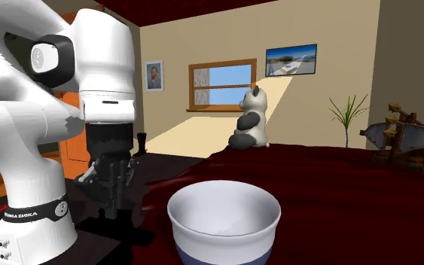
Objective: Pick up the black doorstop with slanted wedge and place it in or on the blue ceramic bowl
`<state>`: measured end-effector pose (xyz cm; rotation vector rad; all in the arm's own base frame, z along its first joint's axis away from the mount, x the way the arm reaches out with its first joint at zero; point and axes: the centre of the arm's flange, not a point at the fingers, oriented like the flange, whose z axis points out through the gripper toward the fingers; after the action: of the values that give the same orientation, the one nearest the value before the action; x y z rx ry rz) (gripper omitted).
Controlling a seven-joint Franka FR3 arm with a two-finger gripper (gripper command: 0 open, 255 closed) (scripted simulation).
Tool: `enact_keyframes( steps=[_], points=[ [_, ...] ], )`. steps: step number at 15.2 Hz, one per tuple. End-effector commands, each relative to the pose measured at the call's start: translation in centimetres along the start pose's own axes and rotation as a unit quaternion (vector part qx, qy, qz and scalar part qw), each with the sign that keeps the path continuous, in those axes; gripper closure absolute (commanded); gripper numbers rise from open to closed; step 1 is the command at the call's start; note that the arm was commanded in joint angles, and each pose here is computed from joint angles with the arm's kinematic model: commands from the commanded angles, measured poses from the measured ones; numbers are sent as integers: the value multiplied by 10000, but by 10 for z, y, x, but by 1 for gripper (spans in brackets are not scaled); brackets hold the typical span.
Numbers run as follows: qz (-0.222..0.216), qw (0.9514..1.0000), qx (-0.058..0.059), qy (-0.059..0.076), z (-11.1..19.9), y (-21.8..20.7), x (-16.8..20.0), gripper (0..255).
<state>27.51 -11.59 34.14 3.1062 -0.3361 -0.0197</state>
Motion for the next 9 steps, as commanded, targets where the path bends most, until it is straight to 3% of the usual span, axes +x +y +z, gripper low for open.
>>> enact_keyframes(
  steps=[1, 9],
  points=[
    [0, 10000, 1, -3, -12, 0, -1, 255],
    [0, 10000, 1, -3, -54, 1, -1, 255]
  ],
)
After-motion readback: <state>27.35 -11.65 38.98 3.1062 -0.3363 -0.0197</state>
